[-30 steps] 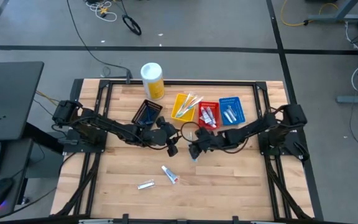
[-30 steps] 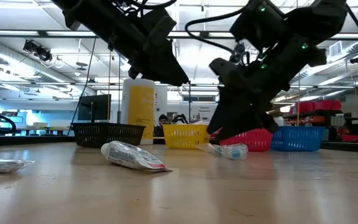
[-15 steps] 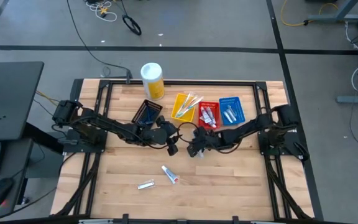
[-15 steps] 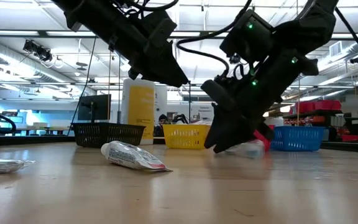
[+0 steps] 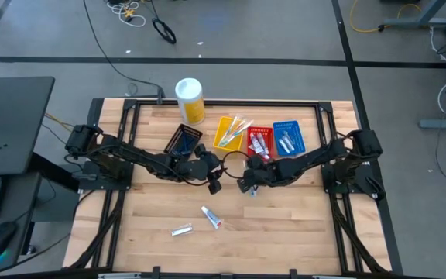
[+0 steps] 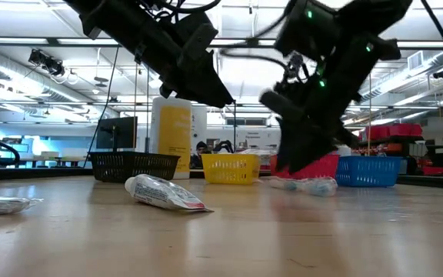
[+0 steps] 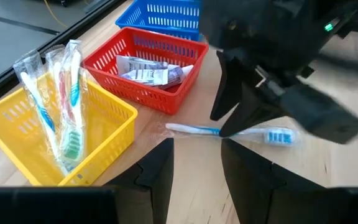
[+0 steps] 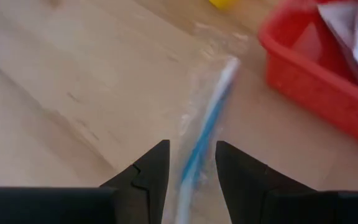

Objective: Pick & Place Travel size toiletries
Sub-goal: Put the blue toothbrush into the yellow bin

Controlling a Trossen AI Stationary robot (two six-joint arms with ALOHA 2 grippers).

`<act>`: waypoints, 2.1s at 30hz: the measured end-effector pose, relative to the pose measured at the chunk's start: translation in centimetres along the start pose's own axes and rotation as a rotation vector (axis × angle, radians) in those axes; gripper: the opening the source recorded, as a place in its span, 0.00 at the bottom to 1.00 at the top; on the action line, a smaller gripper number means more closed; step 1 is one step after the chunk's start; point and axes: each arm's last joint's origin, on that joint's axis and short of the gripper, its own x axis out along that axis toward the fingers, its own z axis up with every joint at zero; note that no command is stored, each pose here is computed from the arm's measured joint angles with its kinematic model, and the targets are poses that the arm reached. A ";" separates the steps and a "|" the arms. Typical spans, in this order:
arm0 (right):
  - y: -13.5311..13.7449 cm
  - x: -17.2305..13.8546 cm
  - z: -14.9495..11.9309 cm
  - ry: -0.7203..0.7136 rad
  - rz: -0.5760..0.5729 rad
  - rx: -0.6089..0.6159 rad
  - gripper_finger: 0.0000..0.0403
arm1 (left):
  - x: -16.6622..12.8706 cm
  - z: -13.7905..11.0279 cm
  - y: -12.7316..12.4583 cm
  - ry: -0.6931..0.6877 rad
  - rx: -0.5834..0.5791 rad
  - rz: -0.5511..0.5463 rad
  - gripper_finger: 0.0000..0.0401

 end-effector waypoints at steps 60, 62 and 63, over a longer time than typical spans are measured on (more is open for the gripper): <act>2.3 -1.3 1.8 -0.062 0.571 -0.432 0.06 | 1.9 -3.0 -1.3 0.158 0.456 -0.411 0.45; 2.2 -1.3 1.9 -0.055 0.575 -0.423 0.06 | 2.0 -3.0 -1.2 0.155 0.457 -0.395 0.41; 2.2 -1.2 2.0 -0.053 0.575 -0.415 0.06 | 2.0 -3.0 -1.2 0.152 0.457 -0.385 0.39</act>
